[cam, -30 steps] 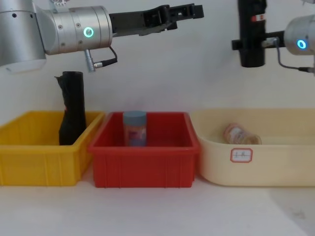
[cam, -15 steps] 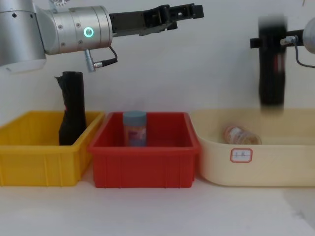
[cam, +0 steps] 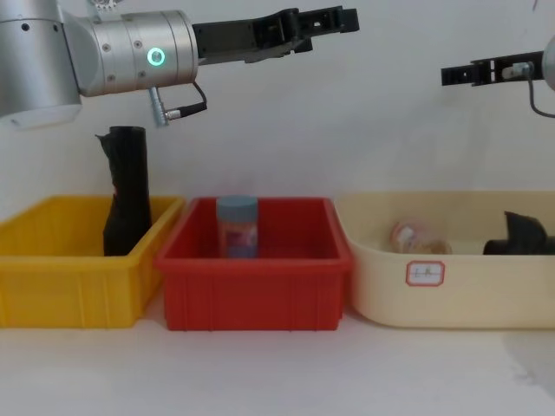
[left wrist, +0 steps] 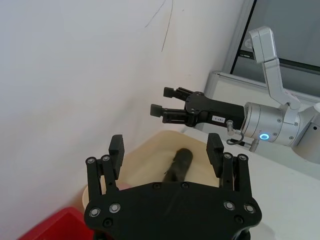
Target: Pick up the garbage bag with the one hand and transfer it to the other hand.
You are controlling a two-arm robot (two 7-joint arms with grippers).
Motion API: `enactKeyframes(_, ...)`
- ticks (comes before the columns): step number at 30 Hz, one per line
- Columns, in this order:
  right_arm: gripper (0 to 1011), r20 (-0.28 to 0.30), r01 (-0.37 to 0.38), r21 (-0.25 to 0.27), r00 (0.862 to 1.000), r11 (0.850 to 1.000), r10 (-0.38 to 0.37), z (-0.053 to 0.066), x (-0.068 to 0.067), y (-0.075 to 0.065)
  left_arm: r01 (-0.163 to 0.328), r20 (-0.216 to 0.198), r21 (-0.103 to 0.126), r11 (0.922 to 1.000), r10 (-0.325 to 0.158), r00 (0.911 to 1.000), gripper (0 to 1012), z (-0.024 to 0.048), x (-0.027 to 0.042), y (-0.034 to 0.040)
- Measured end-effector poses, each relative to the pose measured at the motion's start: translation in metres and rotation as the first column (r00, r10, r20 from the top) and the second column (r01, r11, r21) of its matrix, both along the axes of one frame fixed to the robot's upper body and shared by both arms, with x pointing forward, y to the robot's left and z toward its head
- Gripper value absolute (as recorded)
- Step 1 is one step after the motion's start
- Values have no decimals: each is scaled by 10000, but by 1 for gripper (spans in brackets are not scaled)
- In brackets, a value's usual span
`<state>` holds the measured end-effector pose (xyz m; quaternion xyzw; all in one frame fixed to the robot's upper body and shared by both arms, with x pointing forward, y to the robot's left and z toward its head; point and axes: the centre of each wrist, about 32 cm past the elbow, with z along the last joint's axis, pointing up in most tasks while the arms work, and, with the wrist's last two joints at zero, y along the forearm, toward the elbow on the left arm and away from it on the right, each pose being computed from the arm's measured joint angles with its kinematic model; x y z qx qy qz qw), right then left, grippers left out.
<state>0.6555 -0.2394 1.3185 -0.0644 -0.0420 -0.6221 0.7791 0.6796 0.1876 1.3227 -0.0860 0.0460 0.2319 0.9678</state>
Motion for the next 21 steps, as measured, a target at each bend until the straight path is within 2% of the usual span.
enactKeyframes(21, 1001, -2, 48, 9, 10000, 10000, -48, 2, -3, -21, 0, -1, 0, 10000, 0, 10000, 1000, 0, 0, 0)
